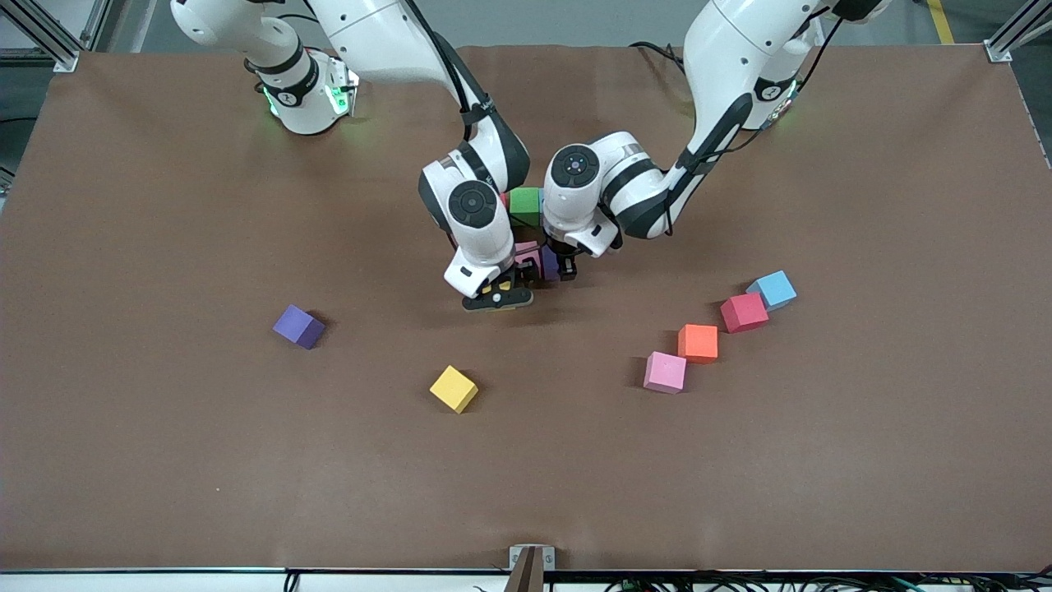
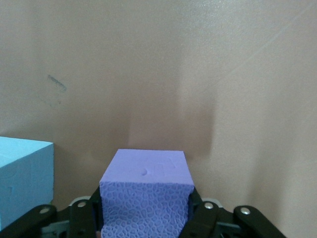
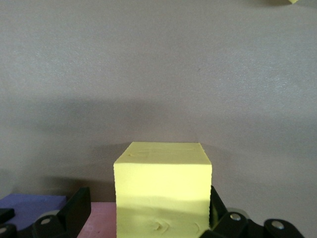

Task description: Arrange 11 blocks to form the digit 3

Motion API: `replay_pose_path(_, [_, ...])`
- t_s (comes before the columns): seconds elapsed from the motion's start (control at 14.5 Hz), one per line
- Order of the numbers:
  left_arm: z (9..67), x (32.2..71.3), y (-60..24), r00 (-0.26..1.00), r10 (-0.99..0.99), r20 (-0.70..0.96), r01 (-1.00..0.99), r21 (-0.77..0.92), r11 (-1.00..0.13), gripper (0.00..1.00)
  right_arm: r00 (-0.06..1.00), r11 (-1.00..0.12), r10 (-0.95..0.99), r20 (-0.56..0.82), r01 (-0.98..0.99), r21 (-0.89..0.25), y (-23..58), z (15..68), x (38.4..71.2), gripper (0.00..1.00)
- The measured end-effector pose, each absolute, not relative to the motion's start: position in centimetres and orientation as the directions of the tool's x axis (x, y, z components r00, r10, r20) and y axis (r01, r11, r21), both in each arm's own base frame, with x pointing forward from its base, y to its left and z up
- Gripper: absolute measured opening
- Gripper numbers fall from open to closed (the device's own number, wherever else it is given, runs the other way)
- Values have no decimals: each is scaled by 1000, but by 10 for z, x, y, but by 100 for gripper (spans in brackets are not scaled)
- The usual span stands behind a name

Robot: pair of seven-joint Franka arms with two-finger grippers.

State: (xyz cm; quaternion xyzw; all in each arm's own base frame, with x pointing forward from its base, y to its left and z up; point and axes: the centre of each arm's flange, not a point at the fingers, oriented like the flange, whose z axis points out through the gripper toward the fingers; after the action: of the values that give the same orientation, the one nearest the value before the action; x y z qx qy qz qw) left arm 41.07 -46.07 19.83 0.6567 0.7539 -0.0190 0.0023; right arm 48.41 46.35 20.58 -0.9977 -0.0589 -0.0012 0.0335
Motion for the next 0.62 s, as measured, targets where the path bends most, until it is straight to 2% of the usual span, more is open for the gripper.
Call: replay_pose_path(0.62, [198, 406, -465, -132, 991, -29, 991, -27, 131, 59, 990, -989, 137, 8, 138, -54, 450, 204, 495, 100])
